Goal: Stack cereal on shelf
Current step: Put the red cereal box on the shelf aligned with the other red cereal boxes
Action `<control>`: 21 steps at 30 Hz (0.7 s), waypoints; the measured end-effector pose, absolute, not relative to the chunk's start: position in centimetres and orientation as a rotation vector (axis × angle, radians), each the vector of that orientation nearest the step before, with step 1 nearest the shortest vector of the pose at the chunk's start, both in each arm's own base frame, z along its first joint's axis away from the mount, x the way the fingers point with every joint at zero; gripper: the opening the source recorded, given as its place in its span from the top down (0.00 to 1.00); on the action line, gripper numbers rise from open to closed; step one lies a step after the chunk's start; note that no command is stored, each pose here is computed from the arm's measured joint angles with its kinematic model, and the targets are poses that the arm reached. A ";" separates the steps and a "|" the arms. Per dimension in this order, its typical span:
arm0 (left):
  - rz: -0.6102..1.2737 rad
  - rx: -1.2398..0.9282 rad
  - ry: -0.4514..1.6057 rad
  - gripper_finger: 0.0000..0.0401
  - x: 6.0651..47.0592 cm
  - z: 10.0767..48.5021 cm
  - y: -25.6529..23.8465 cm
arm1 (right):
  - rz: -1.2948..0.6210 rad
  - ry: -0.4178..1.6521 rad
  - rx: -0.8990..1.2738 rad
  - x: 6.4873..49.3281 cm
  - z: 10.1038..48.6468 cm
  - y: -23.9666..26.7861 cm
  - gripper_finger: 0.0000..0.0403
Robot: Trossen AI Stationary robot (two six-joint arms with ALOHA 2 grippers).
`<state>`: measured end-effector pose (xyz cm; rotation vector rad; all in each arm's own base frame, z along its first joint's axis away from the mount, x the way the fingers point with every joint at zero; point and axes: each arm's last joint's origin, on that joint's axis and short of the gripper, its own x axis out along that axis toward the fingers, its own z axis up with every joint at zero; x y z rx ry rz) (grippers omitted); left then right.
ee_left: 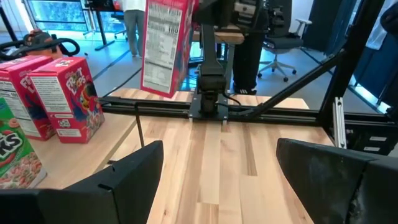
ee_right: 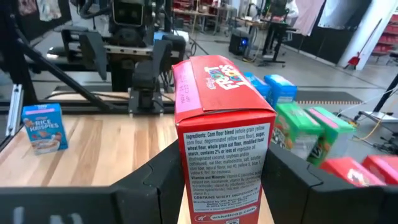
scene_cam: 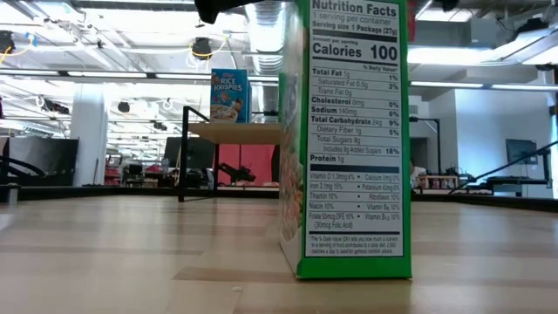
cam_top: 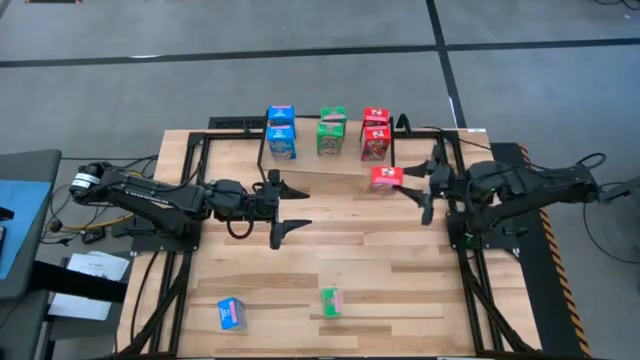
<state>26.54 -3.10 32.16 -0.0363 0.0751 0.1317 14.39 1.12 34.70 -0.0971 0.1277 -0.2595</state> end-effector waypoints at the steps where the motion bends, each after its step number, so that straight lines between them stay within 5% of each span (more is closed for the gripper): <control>1: 0.132 -0.036 0.075 0.24 26.5 32.2 -3.1 | -0.262 0.130 -0.098 14.1 34.3 1.0 0.50; 21: 0.132 -0.036 0.075 0.24 26.5 32.2 -3.1 | -0.393 0.113 -0.066 14.6 28.3 -2.5 0.50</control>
